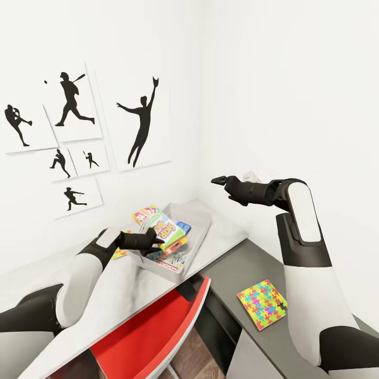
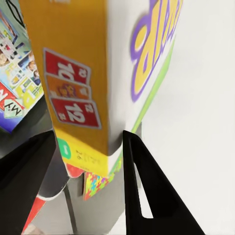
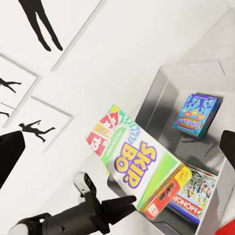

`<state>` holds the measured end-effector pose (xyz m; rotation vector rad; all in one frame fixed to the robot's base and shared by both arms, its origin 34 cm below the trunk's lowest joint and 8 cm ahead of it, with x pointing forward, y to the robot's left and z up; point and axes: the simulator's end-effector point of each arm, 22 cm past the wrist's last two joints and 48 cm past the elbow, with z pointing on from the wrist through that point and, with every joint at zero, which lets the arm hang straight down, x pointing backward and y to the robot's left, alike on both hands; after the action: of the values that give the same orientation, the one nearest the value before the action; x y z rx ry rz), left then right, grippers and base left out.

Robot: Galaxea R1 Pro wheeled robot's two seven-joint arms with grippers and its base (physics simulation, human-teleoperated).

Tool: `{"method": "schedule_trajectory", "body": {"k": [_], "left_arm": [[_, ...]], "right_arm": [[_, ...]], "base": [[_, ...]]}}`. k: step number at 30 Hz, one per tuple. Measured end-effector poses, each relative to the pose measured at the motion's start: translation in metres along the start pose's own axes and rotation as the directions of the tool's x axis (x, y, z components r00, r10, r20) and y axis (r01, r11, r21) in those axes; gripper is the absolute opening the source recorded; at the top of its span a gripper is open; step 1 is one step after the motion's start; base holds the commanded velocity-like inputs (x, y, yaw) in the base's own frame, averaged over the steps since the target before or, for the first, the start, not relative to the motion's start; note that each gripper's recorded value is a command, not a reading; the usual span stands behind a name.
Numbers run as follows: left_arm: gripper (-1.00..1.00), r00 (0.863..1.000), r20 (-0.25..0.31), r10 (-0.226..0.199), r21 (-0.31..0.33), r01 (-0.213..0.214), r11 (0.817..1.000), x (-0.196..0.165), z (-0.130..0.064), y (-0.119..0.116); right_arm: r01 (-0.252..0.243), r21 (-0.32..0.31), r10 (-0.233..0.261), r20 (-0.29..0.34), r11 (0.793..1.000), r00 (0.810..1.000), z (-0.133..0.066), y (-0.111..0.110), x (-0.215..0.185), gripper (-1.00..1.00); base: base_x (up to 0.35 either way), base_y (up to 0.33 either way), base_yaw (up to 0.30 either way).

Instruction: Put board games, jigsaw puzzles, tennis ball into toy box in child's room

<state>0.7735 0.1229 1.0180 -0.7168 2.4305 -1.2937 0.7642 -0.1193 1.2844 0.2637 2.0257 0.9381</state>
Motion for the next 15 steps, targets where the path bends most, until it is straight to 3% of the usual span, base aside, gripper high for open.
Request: {"method": "schedule_trajectory", "body": {"k": [8, 11, 15], "left_arm": [[-1.0, 0.998, -0.045, 0.04, -0.042, -0.042, 0.998, 0.007, -0.003, 0.006], [-1.0, 0.995, -0.06, 0.083, -0.09, -0.088, 0.992, 0.006, -0.006, 0.013], [-1.0, 0.988, -0.055, 0.141, -0.116, -0.147, 0.982, -0.005, -0.013, 0.003]], "right_arm": [[0.0, 0.0, 0.0, 0.001, 1.0, 1.0, 0.0, 0.0, 0.0, 1.0], [0.001, -0.001, -0.001, 0.001, 1.0, 1.0, 0.0, 0.0, 0.0, 1.0], [0.001, -0.001, -0.001, 0.001, 1.0, 1.0, 0.0, 0.001, 0.0, 1.0]], "base": [[0.0, 0.0, 0.0], [0.0, 0.0, 0.0], [0.0, 0.0, 0.0]]}}
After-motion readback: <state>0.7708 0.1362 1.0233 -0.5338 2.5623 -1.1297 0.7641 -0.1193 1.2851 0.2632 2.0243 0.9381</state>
